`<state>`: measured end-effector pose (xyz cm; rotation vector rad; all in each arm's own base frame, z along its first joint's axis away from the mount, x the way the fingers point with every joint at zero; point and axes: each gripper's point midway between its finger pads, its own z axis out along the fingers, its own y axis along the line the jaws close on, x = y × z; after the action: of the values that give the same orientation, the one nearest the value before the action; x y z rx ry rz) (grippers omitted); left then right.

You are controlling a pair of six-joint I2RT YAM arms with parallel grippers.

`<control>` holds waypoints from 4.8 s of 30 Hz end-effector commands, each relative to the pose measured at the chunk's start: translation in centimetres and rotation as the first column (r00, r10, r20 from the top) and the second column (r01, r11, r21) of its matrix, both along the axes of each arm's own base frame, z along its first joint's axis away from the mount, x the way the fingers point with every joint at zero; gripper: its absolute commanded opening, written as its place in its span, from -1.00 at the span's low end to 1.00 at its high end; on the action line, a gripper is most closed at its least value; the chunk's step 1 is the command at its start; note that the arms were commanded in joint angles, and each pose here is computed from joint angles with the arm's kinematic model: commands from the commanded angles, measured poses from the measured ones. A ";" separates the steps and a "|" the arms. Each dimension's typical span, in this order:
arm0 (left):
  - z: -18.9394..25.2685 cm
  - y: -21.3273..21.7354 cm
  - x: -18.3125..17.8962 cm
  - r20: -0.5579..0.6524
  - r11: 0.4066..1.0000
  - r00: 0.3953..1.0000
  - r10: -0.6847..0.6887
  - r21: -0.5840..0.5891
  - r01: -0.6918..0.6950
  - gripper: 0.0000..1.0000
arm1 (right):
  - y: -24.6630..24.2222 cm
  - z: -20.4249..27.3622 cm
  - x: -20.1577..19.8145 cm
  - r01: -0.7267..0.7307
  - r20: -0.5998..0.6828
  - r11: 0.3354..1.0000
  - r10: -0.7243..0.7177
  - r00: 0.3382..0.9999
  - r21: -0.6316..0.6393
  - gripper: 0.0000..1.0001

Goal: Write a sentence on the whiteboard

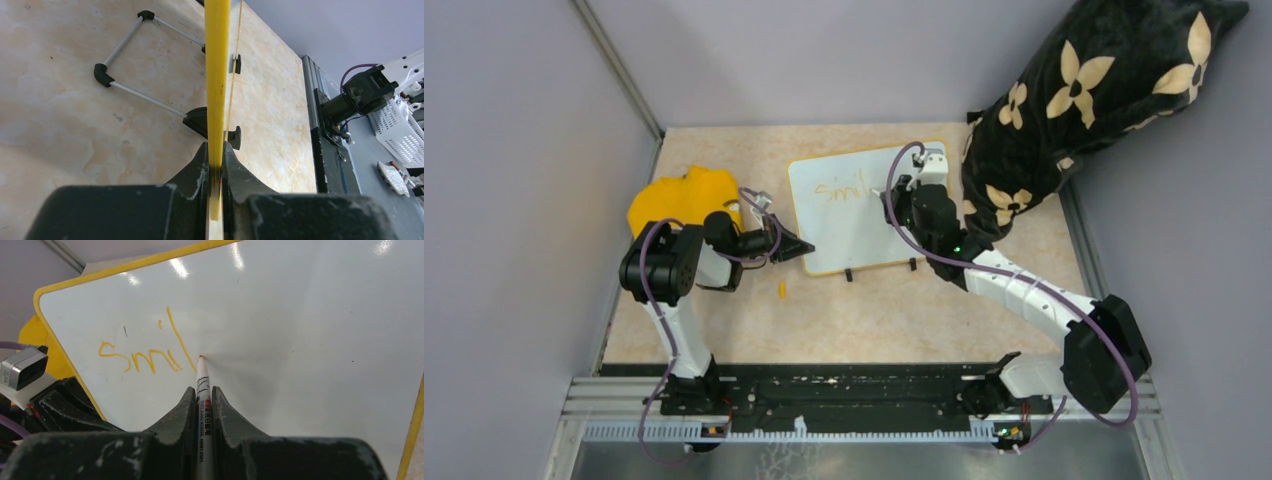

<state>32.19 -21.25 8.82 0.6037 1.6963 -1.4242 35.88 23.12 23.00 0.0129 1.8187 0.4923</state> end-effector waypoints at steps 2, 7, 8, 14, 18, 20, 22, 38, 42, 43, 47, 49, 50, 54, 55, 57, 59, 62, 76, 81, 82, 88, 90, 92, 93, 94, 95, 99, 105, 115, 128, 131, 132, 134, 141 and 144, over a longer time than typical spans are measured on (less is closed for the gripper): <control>-1.4 0.1 0.3 -0.024 1.000 0.999 0.022 0.022 -0.021 -1.00 | -1.8 2.9 1.2 0.071 0.067 0.996 -0.074 0.995 0.047 -1.00; -1.4 0.2 0.3 -0.024 0.999 0.999 0.024 0.023 -0.023 -1.00 | -2.2 3.1 1.4 0.084 0.068 0.995 -0.087 0.994 0.046 -1.00; -1.4 0.2 0.3 -0.025 0.999 0.999 0.023 0.023 -0.023 -1.00 | -2.2 3.2 1.4 0.084 0.070 0.995 -0.087 0.994 0.049 -1.00; -1.5 0.1 0.3 -0.026 1.000 0.999 0.022 0.023 -0.022 -1.00 | -2.0 3.6 1.6 0.077 0.078 0.996 -0.081 0.994 0.052 -1.00; -1.5 0.1 0.3 -0.026 1.000 0.999 0.022 0.023 -0.022 -1.00 | -1.7 3.9 1.7 0.064 0.081 0.996 -0.069 0.994 0.057 -1.00; -1.4 0.1 0.3 -0.023 1.000 0.999 0.022 0.022 -0.022 -1.00 | -1.5 4.0 1.8 0.059 0.086 0.996 -0.064 0.994 0.060 -1.00; -1.4 0.1 0.3 -0.024 1.000 0.999 0.022 0.022 -0.022 -1.00 | -1.4 4.3 1.8 0.053 0.092 0.997 -0.058 0.994 0.064 -1.00; -1.4 0.1 0.3 -0.024 1.000 0.999 0.022 0.022 -0.021 -1.00 | 0.0 4.2 2.0 -0.007 0.092 0.998 0.000 0.996 0.070 -1.00; -1.4 0.1 0.3 -0.024 1.000 0.999 0.022 0.022 -0.021 -1.00 | 0.3 3.7 1.8 -0.023 0.080 0.997 0.017 0.997 0.071 -1.00; -1.4 0.1 0.3 -0.023 1.000 0.999 0.022 0.022 -0.022 -1.00 | 0.3 3.6 1.8 -0.024 0.076 0.997 0.019 0.997 0.070 -1.00; -1.4 0.1 0.3 -0.025 1.000 0.999 0.022 0.022 -0.021 -1.00 | 0.2 3.0 1.5 -0.027 0.064 0.997 0.023 0.998 0.068 -1.00; -1.4 0.1 0.3 -0.025 1.000 0.999 0.022 0.022 -0.022 -1.00 | 0.0 2.5 1.3 -0.024 0.054 0.998 0.020 0.998 0.065 -1.00; -1.4 0.1 0.3 -0.026 1.000 0.999 0.021 0.022 -0.021 -1.00 | -0.1 2.3 1.2 -0.021 0.049 0.998 0.018 0.999 0.064 -1.00; -1.4 0.1 0.3 -0.026 1.000 0.999 0.022 0.022 -0.022 -1.00 | -0.5 1.2 0.7 -0.012 0.029 0.998 0.011 1.000 0.056 -1.00; -1.4 0.1 0.3 -0.026 1.000 0.999 0.022 0.022 -0.022 -1.00 | -0.7 1.0 0.6 -0.009 0.026 0.998 0.008 1.000 0.054 -1.00; -1.4 0.1 0.3 -0.026 1.000 0.999 0.022 0.022 -0.022 -1.00 | -0.9 0.6 0.4 -0.006 0.020 0.999 0.005 1.000 0.050 -1.00; -1.4 0.1 0.3 -0.026 1.000 0.999 0.022 0.022 -0.022 -1.00 | -1.1 0.4 0.2 -0.001 0.015 0.999 0.000 1.000 0.045 -1.00; -1.4 0.1 0.3 -0.027 1.000 0.999 0.021 0.022 -0.020 -1.00 | -1.3 0.2 0.0 0.005 0.011 0.999 -0.005 1.000 0.042 -1.00; -1.4 0.1 0.3 -0.028 1.000 0.999 0.022 0.022 -0.022 -1.00 | -3.3 0.6 0.1 0.076 0.023 0.997 -0.076 0.997 0.018 -1.00; -1.4 0.1 0.3 -0.027 0.999 0.999 0.023 0.023 -0.022 -1.00 | -3.9 1.3 0.1 0.094 0.036 0.995 -0.094 0.995 0.018 -1.00; -1.5 0.1 0.3 -0.028 1.000 0.999 0.022 0.023 -0.022 -1.00 | -4.1 1.5 0.0 0.096 0.041 0.995 -0.097 0.994 0.019 -1.00; -1.4 0.1 0.3 -0.027 1.000 0.999 0.022 0.023 -0.022 -1.00 | -3.9 4.5 -1.3 0.034 0.113 0.998 -0.039 0.993 0.050 -1.00; -1.5 0.1 0.3 -0.028 1.000 0.999 0.021 0.023 -0.021 -1.00 | -3.8 5.5 -1.9 0.004 0.138 0.999 -0.012 0.990 0.054 -1.00; -1.4 0.1 0.3 -0.026 1.000 0.999 0.022 0.023 -0.021 -1.00 | -3.7 6.4 -2.5 -0.022 0.162 0.998 0.012 0.987 0.059 -1.00; -1.5 0.1 0.3 -0.027 1.000 0.999 0.022 0.023 -0.022 -1.00 | -3.8 7.0 -2.9 -0.032 0.176 0.997 0.021 0.984 0.064 -1.00; -1.5 0.1 0.3 -0.028 1.000 0.999 0.021 0.023 -0.020 -1.00 | -3.7 7.4 -3.2 -0.044 0.186 0.997 0.031 0.982 0.066 -1.00; -1.5 0.1 0.3 -0.028 1.000 0.999 0.020 0.022 -0.020 -1.00 | -3.6 7.8 -3.5 -0.056 0.200 0.997 0.043 0.979 0.060 -1.00; -1.5 0.1 0.3 -0.028 1.000 0.999 0.021 0.022 -0.020 -1.00 | -2.2 9.0 -5.0 -0.103 0.243 0.995 0.102 0.965 -0.008 -1.00; -1.5 0.1 0.3 -0.030 1.000 0.999 0.021 0.022 -0.020 -1.00 | 0.0 8.9 -6.9 -0.111 0.267 0.987 0.140 0.953 -0.120 -1.00; -1.5 0.1 0.3 -0.032 1.000 0.999 0.019 0.021 -0.019 -1.00 | -1.5 5.8 -5.9 -0.008 0.226 0.994 0.033 0.974 -0.112 -1.00; -1.5 0.1 0.4 -0.035 1.000 0.999 0.019 0.021 -0.018 -1.00 | -4.0 4.5 -4.9 0.064 0.183 0.997 -0.057 0.981 -0.036 -1.00; -1.6 0.1 0.3 -0.037 1.000 0.999 0.019 0.021 -0.018 -1.00 | -4.3 4.0 -4.5 0.085 0.168 0.996 -0.078 0.983 -0.035 -1.00; -1.5 0.1 0.4 -0.035 1.000 0.999 0.021 0.021 -0.020 -1.00 | -4.4 3.8 -4.3 0.091 0.163 0.995 -0.084 0.983 -0.032 -1.00; -1.6 0.1 0.4 -0.037 1.000 0.999 0.022 0.022 -0.021 -1.00 | -4.3 3.7 -4.1 0.095 0.160 0.995 -0.090 0.983 -0.022 -1.00; -1.5 0.1 0.4 -0.034 1.000 0.999 0.022 0.022 -0.022 -1.00 | -3.7 3.5 -3.0 0.110 0.157 0.994 -0.108 0.982 -0.003 -1.00; -1.5 0.1 0.4 -0.035 1.000 0.999 0.022 0.022 -0.022 -1.00 | -3.4 3.1 -2.4 0.117 0.145 0.993 -0.116 0.983 0.001 -1.00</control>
<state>32.17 -21.25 8.78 0.6036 1.6983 -1.4252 32.20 19.67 24.14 0.0017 1.7284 0.3632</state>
